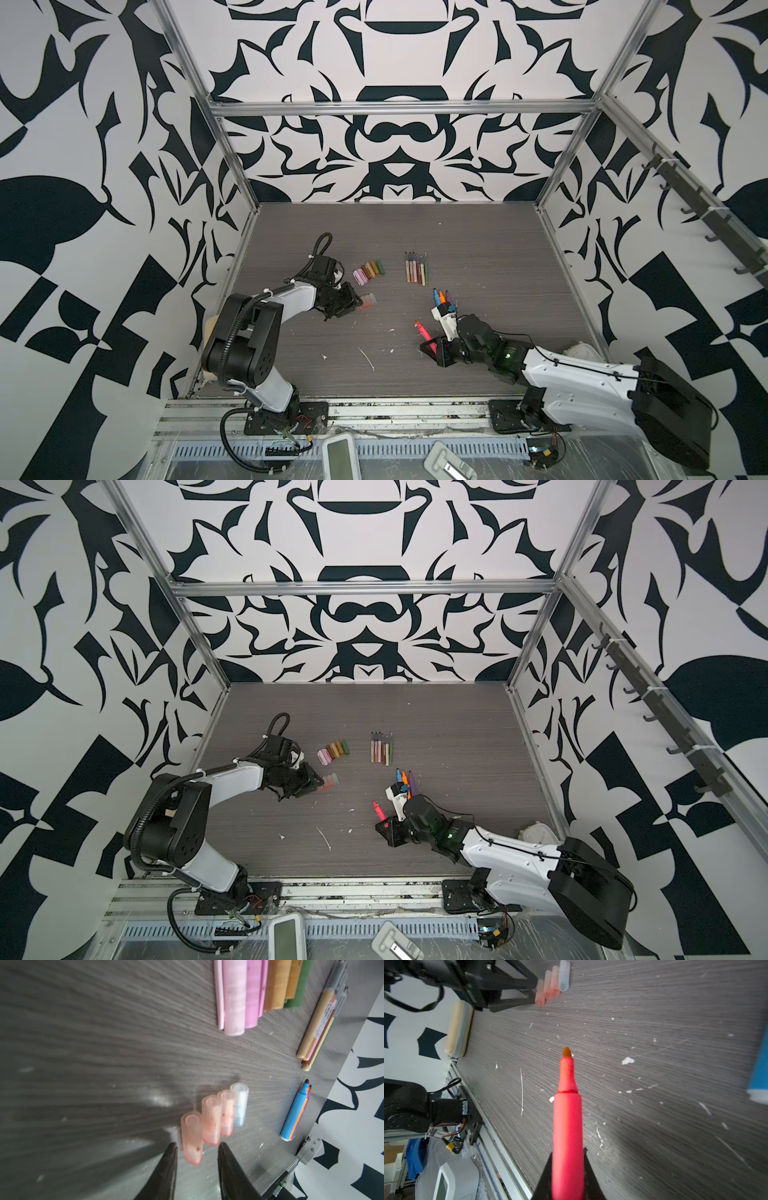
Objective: Open the pen caps
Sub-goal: 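Lower the translucent cap beside the other caps and open the left gripper, then set pink marker beside purple marker, open right gripper while left lifts away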
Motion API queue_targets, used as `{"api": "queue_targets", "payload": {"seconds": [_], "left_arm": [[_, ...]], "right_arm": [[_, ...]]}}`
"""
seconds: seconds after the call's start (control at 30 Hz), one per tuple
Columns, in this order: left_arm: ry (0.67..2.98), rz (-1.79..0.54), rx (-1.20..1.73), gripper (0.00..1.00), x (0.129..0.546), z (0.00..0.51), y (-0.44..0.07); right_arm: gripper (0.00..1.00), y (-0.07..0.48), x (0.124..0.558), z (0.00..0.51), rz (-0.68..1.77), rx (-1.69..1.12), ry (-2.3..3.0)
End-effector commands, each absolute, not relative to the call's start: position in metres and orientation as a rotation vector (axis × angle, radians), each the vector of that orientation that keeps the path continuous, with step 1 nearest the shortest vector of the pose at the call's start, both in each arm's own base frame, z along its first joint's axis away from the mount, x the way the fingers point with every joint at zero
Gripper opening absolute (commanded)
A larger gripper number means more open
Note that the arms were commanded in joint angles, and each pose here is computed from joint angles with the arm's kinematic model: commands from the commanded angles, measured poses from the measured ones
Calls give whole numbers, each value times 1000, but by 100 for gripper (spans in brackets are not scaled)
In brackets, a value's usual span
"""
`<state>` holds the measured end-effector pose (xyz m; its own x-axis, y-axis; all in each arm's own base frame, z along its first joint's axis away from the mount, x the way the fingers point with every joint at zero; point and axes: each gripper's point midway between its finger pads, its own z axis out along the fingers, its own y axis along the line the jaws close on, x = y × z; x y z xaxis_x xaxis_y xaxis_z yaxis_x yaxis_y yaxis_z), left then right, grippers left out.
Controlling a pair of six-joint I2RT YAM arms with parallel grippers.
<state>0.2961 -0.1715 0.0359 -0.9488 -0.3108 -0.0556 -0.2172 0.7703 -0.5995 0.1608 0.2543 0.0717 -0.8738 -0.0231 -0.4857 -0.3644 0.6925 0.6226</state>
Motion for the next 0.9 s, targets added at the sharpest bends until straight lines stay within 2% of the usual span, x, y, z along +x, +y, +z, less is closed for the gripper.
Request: {"api": "queue_targets", "payload": {"seconds": [0.0, 0.17, 0.37, 0.53, 0.7, 0.87], "left_arm": [[2812, -897, -395, 36, 287, 47, -165], [2761, -890, -320, 36, 279, 84, -161], [2553, -996, -145, 40, 260, 183, -163], [2488, -855, 13, 42, 236, 228, -144], [2465, -725, 74, 41, 217, 231, -125], [2317, -722, 85, 43, 213, 246, -121]], "right_arm": [[0, 243, 182, 105, 980, -219, 2374], [0, 192, 209, 120, 718, -128, 2355], [0, 129, 243, 118, 532, 52, 2361], [0, 118, 268, 111, 611, 100, 2351], [0, 124, 288, 105, 675, 83, 2339], [0, 125, 301, 88, 714, 117, 2404]]}}
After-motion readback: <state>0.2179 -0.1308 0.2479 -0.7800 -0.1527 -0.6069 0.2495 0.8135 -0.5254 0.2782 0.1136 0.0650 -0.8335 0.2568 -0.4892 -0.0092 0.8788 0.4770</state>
